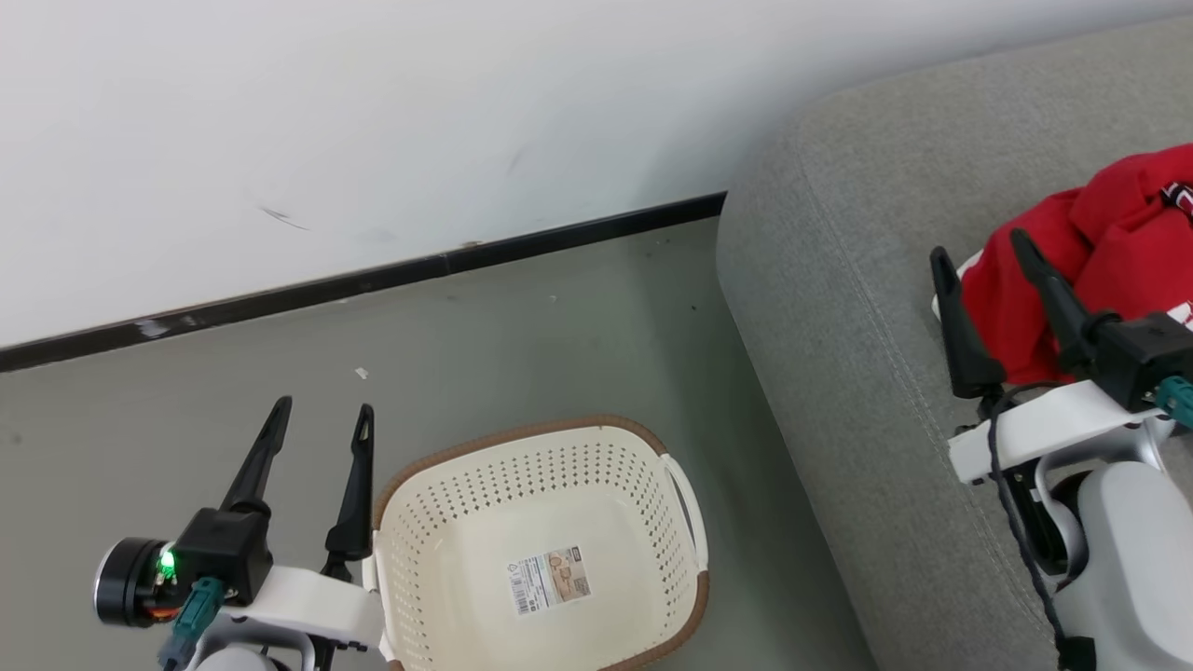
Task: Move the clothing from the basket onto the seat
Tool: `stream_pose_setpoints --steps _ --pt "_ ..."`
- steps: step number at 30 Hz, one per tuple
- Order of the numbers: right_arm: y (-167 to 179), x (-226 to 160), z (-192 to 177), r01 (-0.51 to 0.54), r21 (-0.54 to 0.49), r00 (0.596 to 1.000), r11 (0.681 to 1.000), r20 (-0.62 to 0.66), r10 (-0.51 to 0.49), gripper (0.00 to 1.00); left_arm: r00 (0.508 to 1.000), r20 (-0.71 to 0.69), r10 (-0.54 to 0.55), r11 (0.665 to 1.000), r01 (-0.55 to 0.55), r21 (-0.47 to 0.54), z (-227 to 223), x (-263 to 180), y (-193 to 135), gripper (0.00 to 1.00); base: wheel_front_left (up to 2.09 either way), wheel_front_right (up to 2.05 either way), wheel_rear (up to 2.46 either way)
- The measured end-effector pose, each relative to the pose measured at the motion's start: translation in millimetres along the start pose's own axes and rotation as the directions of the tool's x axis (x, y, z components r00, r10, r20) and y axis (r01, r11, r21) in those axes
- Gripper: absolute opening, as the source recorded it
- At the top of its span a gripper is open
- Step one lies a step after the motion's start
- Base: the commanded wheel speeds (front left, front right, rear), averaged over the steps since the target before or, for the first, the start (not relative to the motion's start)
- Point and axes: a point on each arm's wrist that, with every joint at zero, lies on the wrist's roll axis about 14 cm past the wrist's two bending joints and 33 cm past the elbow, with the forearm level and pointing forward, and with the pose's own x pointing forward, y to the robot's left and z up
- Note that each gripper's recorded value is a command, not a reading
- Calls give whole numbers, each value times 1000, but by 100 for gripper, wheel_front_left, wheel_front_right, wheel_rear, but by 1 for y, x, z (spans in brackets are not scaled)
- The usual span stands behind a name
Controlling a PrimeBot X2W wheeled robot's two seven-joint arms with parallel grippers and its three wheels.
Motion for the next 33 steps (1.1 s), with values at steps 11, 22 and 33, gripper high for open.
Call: stream_pose_setpoints --steps 11,22,33 --pt "43 -3 11 -84 56 996 995 35 83 100 986 -12 167 986 -167 -8 3 -38 41 100 0 0 0" --pt "63 -29 2 -119 96 993 988 3 119 100 963 10 271 963 -271 4 15 -75 65 100 0 0 0" --pt "73 -65 -7 -135 112 989 985 -38 140 100 945 44 325 945 -326 6 27 -104 77 100 0 0 0"
